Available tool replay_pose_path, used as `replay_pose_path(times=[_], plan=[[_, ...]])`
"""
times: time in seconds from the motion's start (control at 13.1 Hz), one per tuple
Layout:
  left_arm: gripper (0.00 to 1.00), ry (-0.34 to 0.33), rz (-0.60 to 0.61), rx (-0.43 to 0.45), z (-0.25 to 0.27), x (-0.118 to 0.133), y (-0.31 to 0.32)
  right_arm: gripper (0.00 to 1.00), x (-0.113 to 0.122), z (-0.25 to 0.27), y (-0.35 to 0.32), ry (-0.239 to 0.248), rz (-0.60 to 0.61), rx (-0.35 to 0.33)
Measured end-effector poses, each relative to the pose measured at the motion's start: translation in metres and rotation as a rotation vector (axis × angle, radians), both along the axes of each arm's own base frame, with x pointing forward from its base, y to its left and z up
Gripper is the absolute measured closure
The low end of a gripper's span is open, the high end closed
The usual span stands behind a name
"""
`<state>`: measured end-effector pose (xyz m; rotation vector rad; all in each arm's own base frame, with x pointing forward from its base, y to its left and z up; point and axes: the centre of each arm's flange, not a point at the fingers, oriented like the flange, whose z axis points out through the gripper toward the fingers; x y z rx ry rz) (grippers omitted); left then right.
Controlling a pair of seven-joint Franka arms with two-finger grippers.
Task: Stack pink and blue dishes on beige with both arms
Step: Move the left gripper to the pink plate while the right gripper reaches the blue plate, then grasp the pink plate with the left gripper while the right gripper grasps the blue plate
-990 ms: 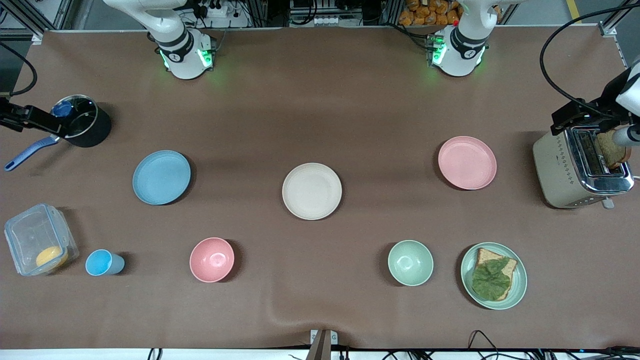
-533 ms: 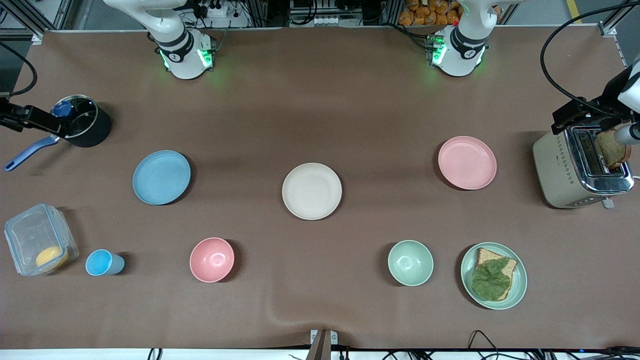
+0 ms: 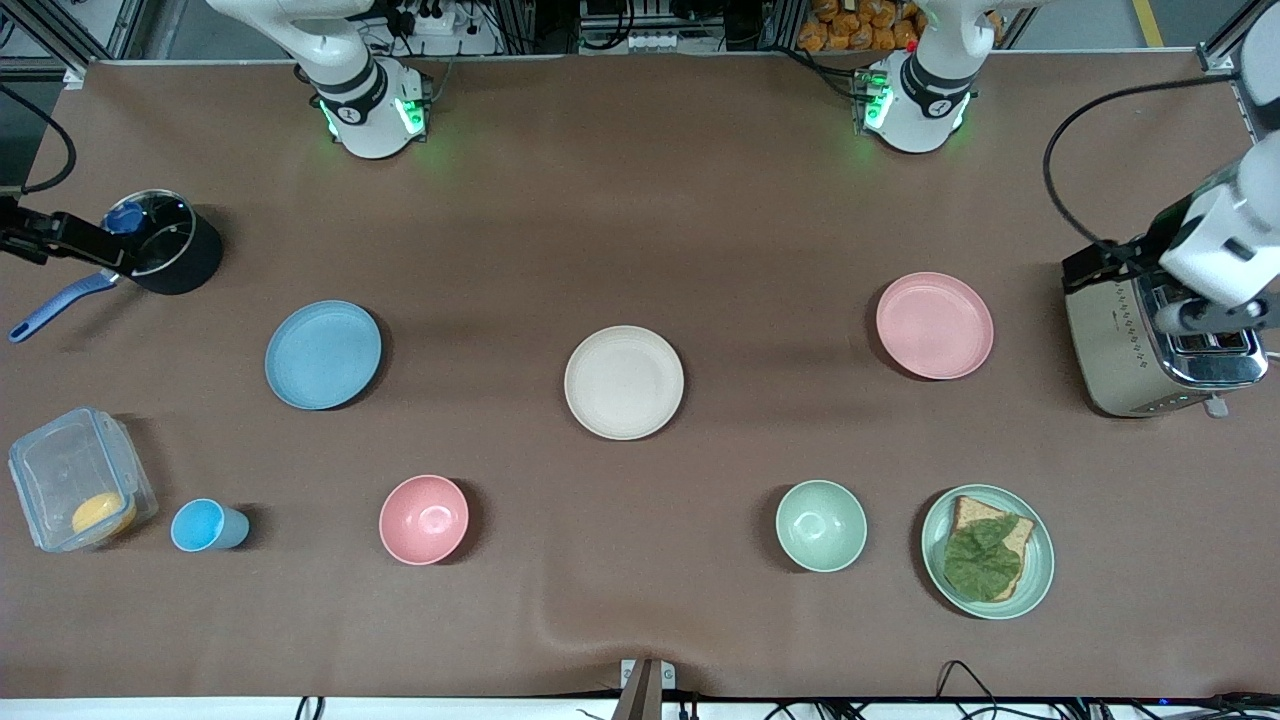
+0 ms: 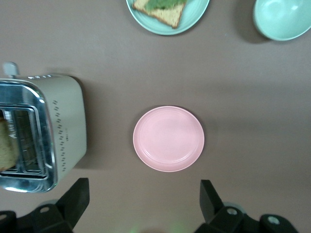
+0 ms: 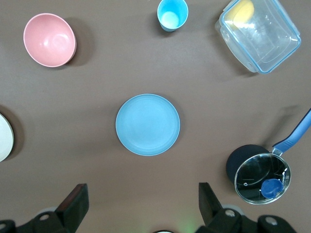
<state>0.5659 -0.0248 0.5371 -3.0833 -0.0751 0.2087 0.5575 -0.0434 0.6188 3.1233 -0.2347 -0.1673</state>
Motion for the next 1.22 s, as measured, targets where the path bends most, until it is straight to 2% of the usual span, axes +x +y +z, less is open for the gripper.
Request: replay_pose_path(times=[0.3, 0.53, 0.84, 1.07, 1.22], plan=[[0.0, 0.066, 0.024, 0.004, -0.084, -0.01, 0.015, 0.0, 0.018, -0.048, -0.002, 0.087, -0.005, 0.0], [0.0, 0.073, 0.051, 0.0, -0.149, -0.024, 0.034, 0.0, 0.025, -0.094, -0.024, 0.14, 0.001, 0.011], [0.0, 0.093, 0.098, -0.012, -0.214, -0.036, 0.063, 0.0, 0.021, -0.188, -0.049, 0.147, 0.085, 0.038], [0.0, 0.106, 0.099, -0.025, -0.269, -0.044, 0.065, 0.0, 0.006, -0.252, -0.065, 0.099, 0.147, 0.058], [0.0, 0.126, 0.112, -0.035, -0.306, -0.048, 0.071, 0.0, -0.012, -0.298, -0.076, 0.082, 0.186, 0.094]])
